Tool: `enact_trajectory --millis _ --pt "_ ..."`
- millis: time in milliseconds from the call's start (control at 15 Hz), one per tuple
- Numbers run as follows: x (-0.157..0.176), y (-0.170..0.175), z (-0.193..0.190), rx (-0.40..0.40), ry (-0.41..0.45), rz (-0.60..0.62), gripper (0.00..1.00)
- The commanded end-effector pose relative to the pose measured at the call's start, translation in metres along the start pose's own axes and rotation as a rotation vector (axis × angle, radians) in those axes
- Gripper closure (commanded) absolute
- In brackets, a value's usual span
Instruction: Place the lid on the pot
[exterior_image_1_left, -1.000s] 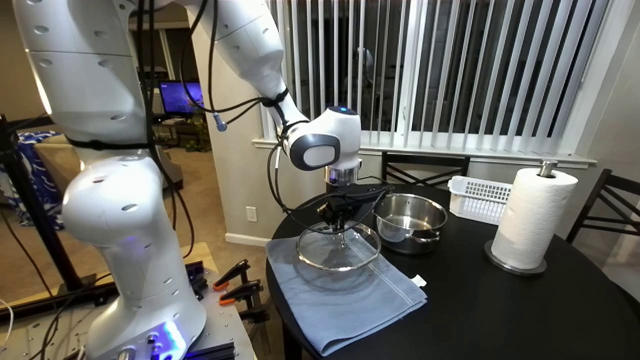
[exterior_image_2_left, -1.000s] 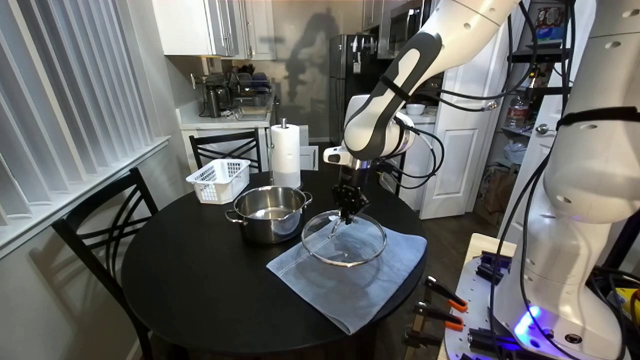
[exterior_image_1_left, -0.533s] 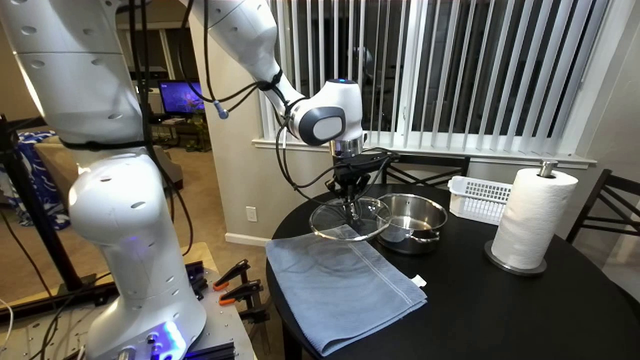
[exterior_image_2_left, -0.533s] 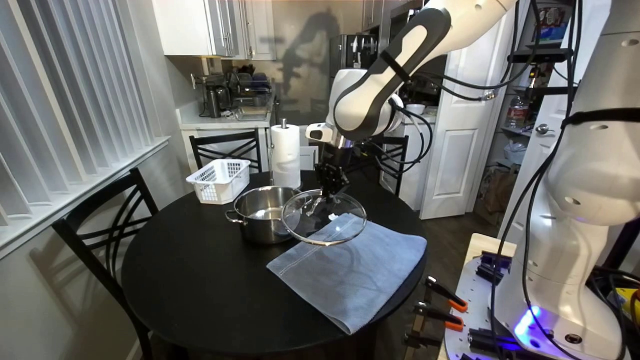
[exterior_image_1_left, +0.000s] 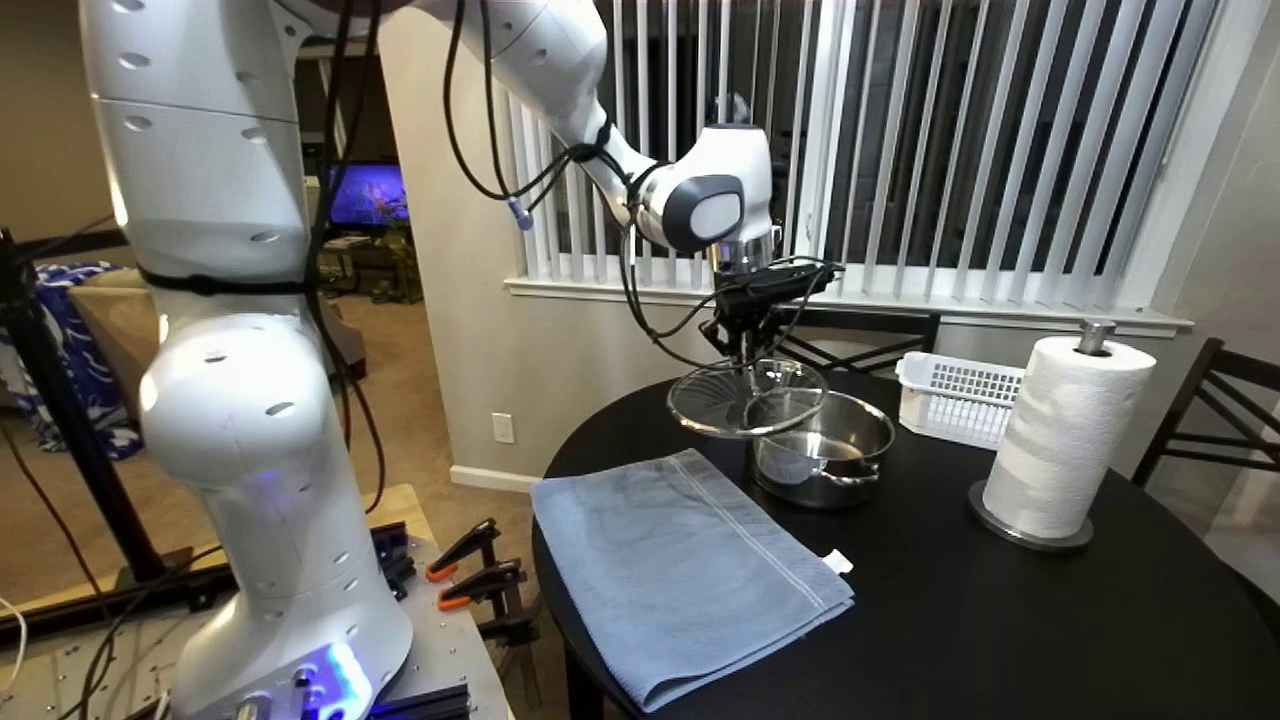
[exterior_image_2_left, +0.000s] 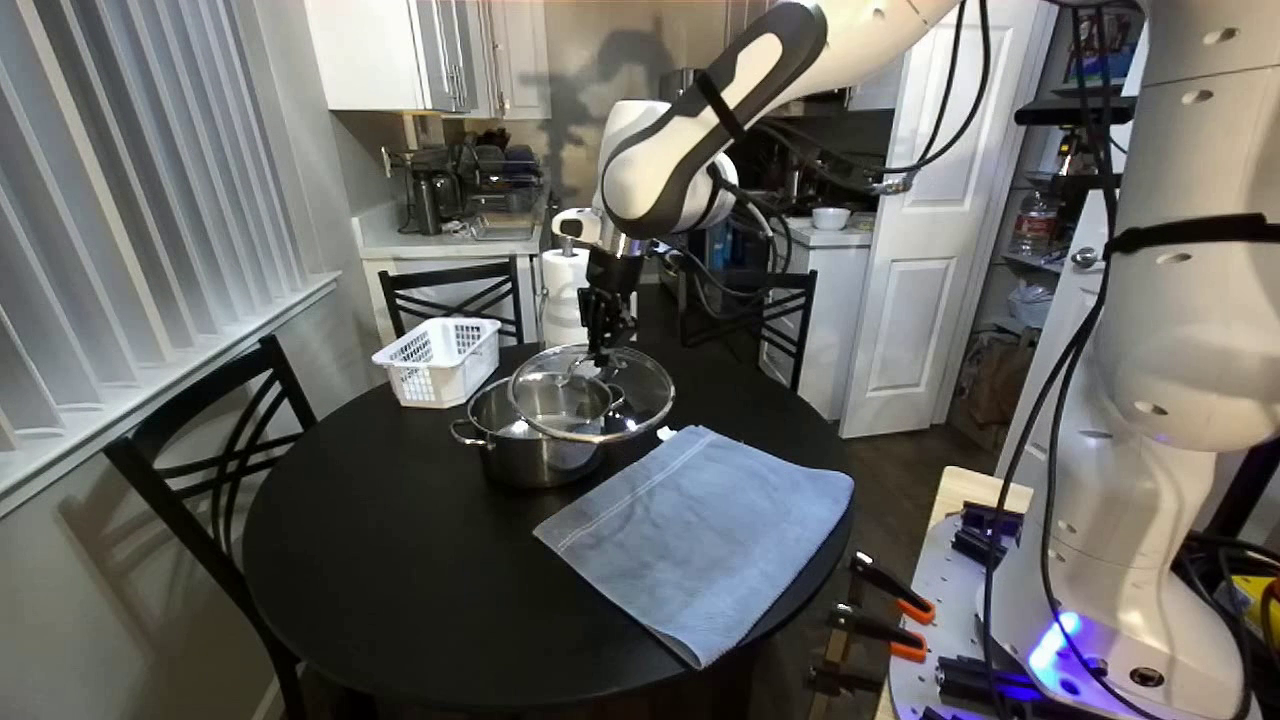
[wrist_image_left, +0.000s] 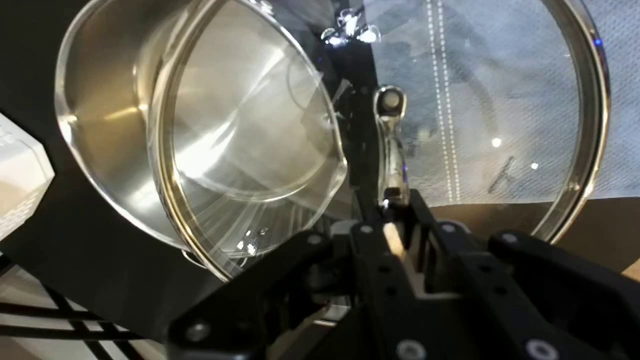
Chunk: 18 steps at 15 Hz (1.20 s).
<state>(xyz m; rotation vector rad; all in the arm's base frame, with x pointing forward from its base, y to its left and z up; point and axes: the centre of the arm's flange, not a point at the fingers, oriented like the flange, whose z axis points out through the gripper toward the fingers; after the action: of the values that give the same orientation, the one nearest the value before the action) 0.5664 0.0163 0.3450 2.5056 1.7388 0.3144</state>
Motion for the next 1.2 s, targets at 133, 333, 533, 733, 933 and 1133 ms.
enact_trajectory --millis 133,333,533,733,933,1133 --pt "0.015 0.085 -0.008 0.012 -0.001 0.071 0.94" --pt "0.021 0.108 -0.002 0.022 -0.009 0.104 0.94" --pt "0.025 0.129 0.014 0.053 -0.016 0.127 0.94" --pt "0.025 0.146 0.033 0.091 -0.017 0.153 0.94" --pt "0.020 0.159 0.050 0.112 -0.022 0.176 0.94" --pt "0.016 0.165 0.067 0.121 -0.029 0.190 0.94"
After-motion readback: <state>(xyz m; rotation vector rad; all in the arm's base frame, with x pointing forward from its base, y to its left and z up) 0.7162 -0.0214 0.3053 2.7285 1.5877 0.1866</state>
